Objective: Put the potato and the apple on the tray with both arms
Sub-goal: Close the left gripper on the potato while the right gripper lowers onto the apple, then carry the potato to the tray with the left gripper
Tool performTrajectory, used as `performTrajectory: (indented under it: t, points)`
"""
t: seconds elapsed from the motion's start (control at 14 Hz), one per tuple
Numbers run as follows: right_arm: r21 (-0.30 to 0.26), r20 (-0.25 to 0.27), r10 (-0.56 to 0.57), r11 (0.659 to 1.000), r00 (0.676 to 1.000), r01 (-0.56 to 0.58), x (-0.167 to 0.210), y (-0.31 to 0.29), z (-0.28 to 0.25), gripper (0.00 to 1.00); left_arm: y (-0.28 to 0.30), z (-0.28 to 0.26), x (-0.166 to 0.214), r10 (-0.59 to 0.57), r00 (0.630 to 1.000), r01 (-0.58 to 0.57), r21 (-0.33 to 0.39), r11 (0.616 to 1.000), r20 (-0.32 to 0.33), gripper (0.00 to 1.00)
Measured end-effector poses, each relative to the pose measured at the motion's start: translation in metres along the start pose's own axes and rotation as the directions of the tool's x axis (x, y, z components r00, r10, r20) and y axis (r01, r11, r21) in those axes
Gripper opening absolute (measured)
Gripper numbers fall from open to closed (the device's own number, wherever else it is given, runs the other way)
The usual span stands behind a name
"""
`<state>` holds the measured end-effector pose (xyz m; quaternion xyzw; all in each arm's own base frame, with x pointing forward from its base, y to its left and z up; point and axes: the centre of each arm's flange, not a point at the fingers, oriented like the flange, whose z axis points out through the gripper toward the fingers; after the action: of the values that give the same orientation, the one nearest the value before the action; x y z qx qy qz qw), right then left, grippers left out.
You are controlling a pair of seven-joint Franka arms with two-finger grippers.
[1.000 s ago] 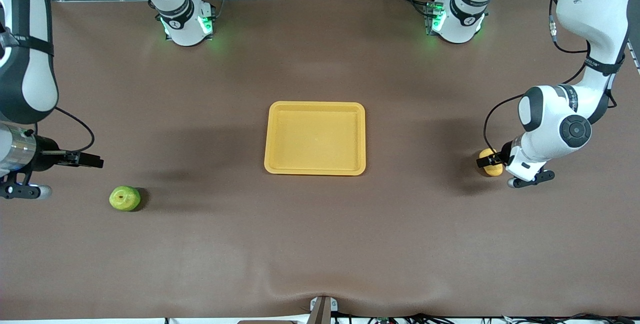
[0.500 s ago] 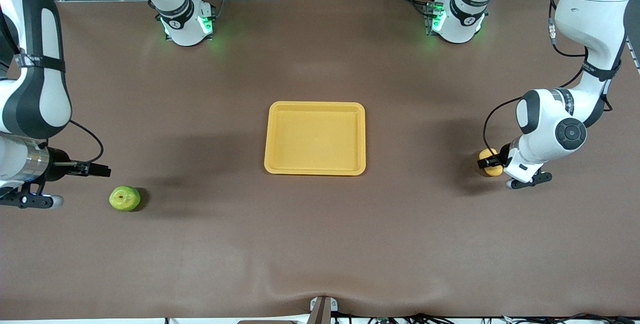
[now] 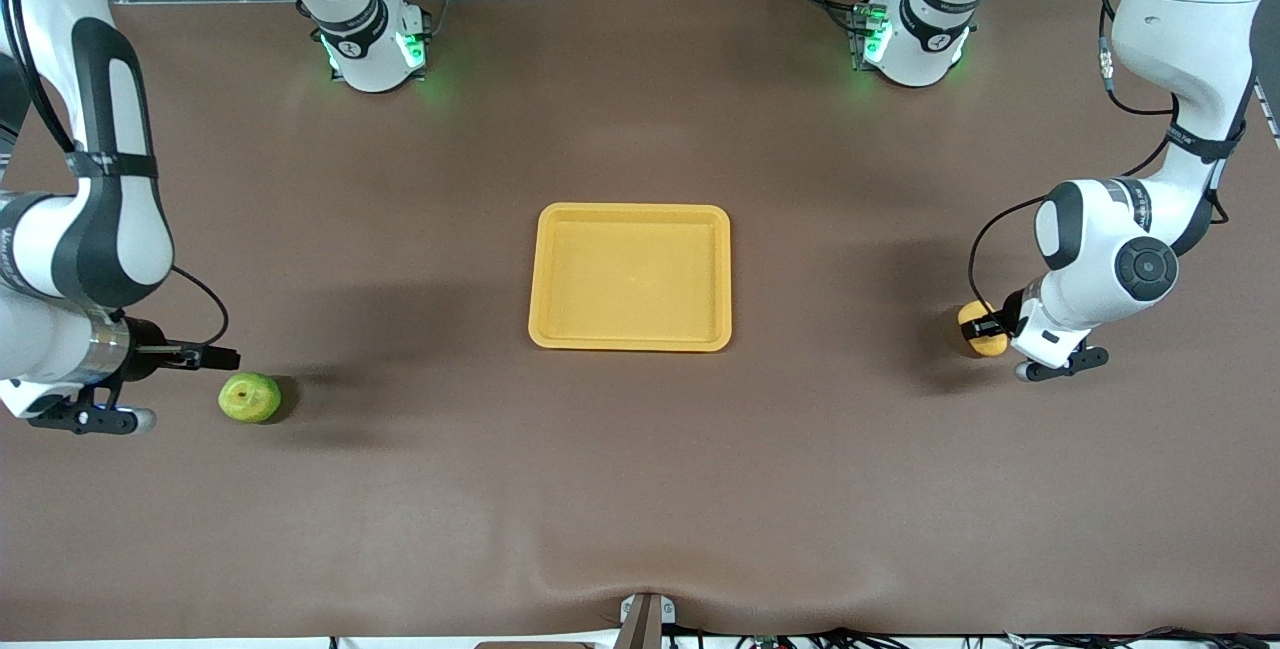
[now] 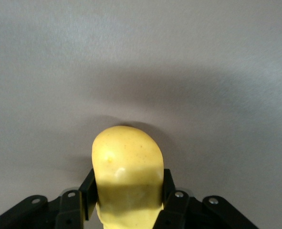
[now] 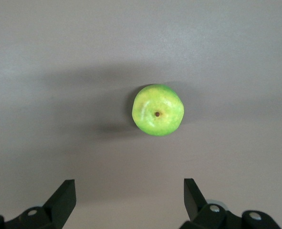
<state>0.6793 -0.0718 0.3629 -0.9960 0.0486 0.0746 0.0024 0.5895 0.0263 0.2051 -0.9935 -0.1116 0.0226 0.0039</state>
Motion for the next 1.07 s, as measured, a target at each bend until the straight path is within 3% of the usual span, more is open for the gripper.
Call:
performTrajectory:
  t: [0.21,0.57,1.07]
  points:
    - [-0.003,-0.002,-0.03,1.0,1.0,0.03,0.008,0.004,0.019,1.0,0.021,-0.02,0.0,0.034,0.999,-0.034,-0.012,0.999,-0.022,0.56]
    - [-0.007,-0.01,-0.068,0.998,0.998,0.068,0.021,0.02,0.058,1.0,0.084,-0.051,-0.02,0.143,0.99,-0.143,-0.032,0.989,0.001,0.56]
    - [-0.02,-0.037,-0.151,0.988,0.988,0.151,0.034,0.021,0.094,1.0,0.172,-0.076,-0.05,0.295,0.955,-0.295,-0.077,0.952,-0.018,0.56]
